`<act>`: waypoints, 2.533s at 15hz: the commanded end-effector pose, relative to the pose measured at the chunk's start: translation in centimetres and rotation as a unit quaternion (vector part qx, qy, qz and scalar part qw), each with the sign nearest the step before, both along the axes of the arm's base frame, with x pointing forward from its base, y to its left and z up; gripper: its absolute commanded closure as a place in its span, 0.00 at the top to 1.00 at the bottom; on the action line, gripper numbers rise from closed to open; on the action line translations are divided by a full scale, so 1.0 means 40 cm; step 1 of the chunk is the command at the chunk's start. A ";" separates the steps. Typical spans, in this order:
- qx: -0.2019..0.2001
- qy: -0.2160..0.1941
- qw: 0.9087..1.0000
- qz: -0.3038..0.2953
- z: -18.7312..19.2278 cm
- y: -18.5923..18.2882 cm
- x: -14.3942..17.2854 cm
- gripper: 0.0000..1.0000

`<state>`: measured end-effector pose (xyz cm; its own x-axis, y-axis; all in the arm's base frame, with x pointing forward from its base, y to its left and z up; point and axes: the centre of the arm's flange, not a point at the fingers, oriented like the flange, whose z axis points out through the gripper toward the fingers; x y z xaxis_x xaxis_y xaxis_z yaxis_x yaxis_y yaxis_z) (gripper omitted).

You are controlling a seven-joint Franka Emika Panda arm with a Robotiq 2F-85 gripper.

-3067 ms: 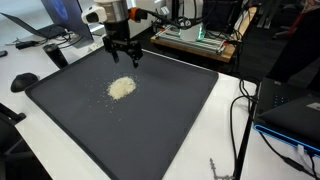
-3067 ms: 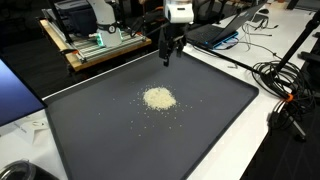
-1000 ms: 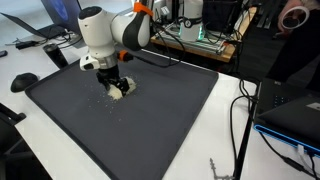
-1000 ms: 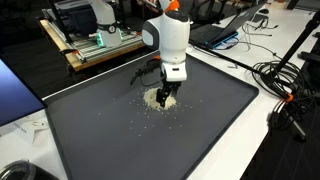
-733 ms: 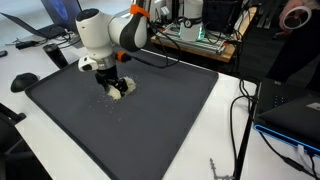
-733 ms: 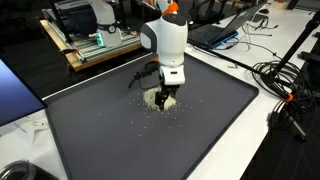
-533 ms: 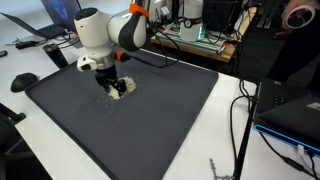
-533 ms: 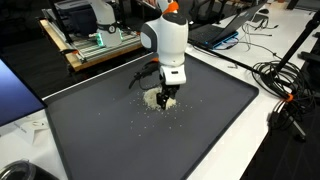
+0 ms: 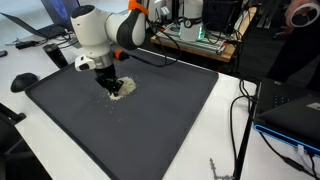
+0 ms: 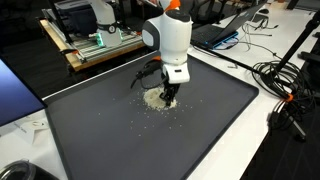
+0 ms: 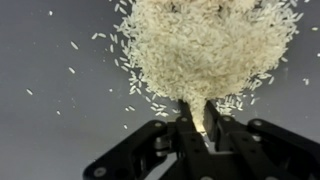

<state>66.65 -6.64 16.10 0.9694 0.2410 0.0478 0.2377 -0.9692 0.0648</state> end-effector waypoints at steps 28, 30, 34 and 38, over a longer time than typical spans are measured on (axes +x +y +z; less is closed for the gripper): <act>-0.065 -0.035 0.997 -0.012 0.167 0.074 -0.040 1.00; -0.092 -0.044 0.995 -0.016 0.187 0.115 -0.052 1.00; -0.142 -0.061 0.987 -0.045 0.199 0.198 -0.073 1.00; -0.184 -0.088 0.976 -0.077 0.193 0.262 -0.088 1.00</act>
<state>64.94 2.39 23.55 0.9779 0.1618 0.1326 0.1007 -0.9197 0.3794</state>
